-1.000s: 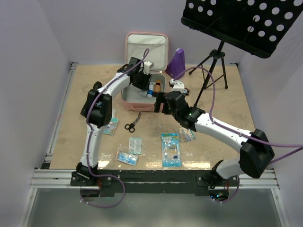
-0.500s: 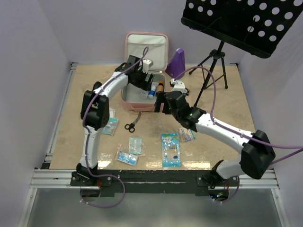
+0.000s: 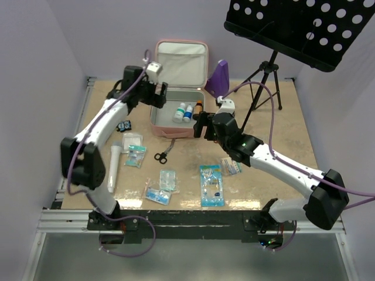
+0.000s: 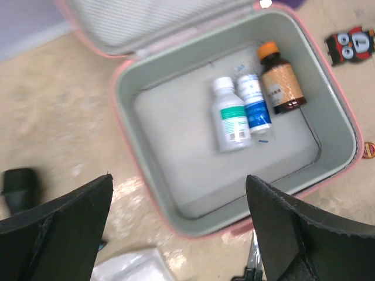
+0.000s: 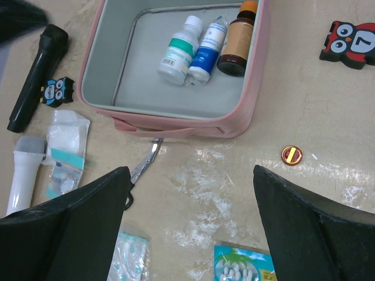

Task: Organize the medicine kit
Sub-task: Place the pill bottle in the medicine box, then pick up the medical item at the center of the board.

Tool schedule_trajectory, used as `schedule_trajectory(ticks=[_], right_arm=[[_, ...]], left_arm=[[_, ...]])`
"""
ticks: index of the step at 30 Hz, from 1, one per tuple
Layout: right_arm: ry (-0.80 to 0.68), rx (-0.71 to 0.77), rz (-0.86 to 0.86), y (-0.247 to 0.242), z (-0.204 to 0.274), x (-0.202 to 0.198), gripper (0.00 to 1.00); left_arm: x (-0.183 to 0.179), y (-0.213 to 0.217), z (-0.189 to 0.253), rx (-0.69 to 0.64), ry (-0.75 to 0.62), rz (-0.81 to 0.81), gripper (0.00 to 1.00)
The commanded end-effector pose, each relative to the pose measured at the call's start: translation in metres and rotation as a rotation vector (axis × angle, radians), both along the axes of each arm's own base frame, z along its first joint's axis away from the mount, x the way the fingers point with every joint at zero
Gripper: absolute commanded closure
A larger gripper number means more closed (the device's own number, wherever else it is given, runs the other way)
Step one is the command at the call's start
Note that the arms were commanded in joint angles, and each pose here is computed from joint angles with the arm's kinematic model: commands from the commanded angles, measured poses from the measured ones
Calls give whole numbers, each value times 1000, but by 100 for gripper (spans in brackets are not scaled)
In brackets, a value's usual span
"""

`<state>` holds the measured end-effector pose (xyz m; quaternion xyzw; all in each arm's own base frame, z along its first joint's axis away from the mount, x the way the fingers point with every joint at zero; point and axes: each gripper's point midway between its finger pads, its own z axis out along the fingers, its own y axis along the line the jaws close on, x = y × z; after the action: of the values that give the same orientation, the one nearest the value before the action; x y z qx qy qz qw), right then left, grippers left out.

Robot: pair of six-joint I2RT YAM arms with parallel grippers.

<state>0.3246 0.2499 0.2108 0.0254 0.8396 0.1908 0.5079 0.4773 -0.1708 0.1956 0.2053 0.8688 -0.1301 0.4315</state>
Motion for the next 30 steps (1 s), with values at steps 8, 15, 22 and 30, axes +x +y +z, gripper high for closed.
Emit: schedule_trajectory(ticks=[8, 15, 22, 30], right_arm=[[-80, -26, 11, -6, 18, 1, 10], [-110, -53, 3, -4, 24, 11, 10], [-100, -54, -52, -16, 29, 6, 10], [18, -59, -78, -25, -12, -12, 10]], left_arm=[[-79, 127, 67, 181, -527, 458, 0], [-96, 149, 12, 250, -681, 510, 0], [-112, 121, -22, 93, -725, 346, 0], [-107, 136, -23, -32, -770, 411, 0]])
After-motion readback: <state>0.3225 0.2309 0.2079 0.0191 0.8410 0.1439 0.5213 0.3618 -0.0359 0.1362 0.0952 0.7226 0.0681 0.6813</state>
